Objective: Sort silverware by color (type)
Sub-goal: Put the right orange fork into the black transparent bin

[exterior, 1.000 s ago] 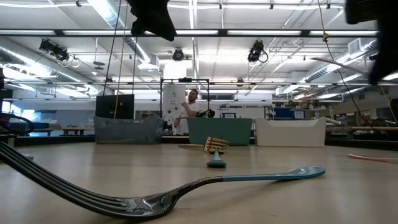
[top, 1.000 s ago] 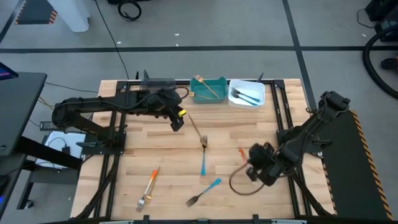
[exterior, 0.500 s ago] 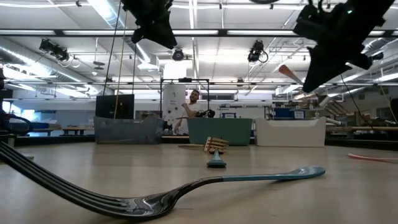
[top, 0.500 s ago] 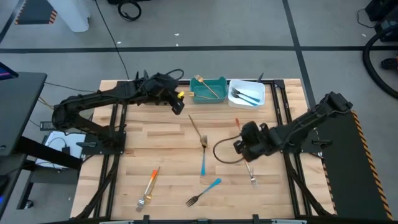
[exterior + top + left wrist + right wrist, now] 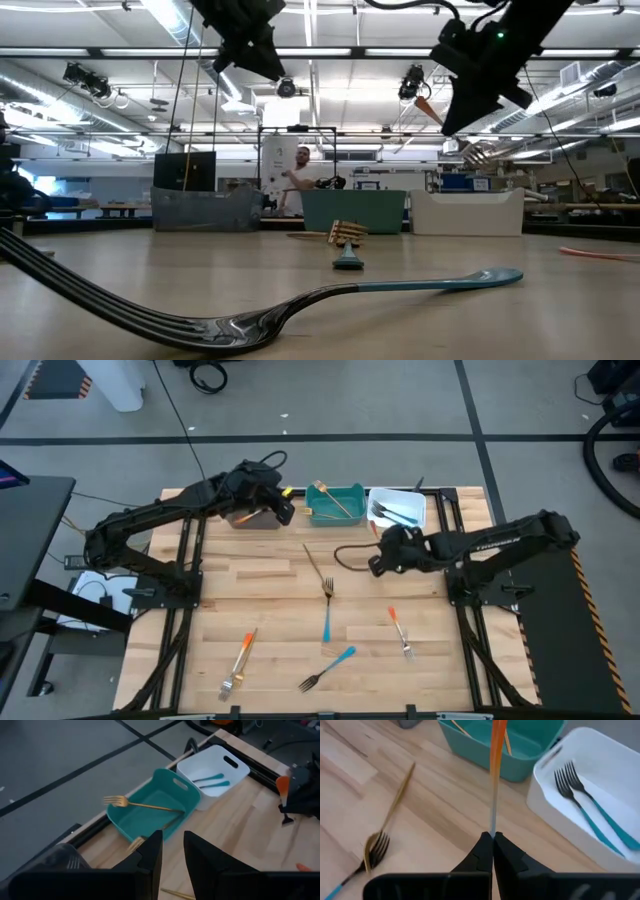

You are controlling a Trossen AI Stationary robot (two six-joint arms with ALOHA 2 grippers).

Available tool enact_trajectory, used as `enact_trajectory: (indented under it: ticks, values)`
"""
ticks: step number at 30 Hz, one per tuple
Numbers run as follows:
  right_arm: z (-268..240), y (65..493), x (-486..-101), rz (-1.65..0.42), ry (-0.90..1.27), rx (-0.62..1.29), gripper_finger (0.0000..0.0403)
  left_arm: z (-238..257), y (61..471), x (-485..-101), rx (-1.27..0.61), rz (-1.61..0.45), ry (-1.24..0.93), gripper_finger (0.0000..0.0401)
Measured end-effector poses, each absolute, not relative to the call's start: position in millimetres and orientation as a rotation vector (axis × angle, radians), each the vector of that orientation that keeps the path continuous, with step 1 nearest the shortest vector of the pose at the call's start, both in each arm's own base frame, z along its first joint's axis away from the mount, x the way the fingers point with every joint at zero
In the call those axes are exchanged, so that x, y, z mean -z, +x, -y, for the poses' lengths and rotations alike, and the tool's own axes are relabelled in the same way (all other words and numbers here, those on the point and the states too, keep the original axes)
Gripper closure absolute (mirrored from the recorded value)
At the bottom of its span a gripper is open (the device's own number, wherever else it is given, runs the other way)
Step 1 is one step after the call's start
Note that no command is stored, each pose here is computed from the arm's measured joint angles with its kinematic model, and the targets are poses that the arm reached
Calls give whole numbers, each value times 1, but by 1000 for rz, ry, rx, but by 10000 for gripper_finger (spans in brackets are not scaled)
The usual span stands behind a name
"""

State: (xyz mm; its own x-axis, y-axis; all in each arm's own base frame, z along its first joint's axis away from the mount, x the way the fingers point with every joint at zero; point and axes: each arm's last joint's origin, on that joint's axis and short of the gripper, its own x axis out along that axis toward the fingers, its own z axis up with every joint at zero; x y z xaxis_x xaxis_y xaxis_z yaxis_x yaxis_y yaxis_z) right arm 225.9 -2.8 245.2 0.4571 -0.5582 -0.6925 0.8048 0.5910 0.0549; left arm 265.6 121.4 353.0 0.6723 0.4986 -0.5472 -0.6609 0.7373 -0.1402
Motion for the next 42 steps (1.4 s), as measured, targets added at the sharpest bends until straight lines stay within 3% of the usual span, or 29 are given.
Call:
enact_trajectory:
  ticks: [13,21,26,33,42]
  values:
    - [42,244,-263,-543,363,736,396,-139,258,-352,-729,-501,-358,312]
    - [64,250,-275,-421,321,712,396,-141,258,-353,-709,-505,-297,277]
    - [82,250,-283,-335,310,704,396,-150,271,-355,-716,-384,-321,254]
    - [105,249,-303,-122,287,692,396,-162,298,-353,-685,-188,-384,258]
    - [132,236,-301,-174,230,730,396,-176,320,-327,-674,-205,-398,259]
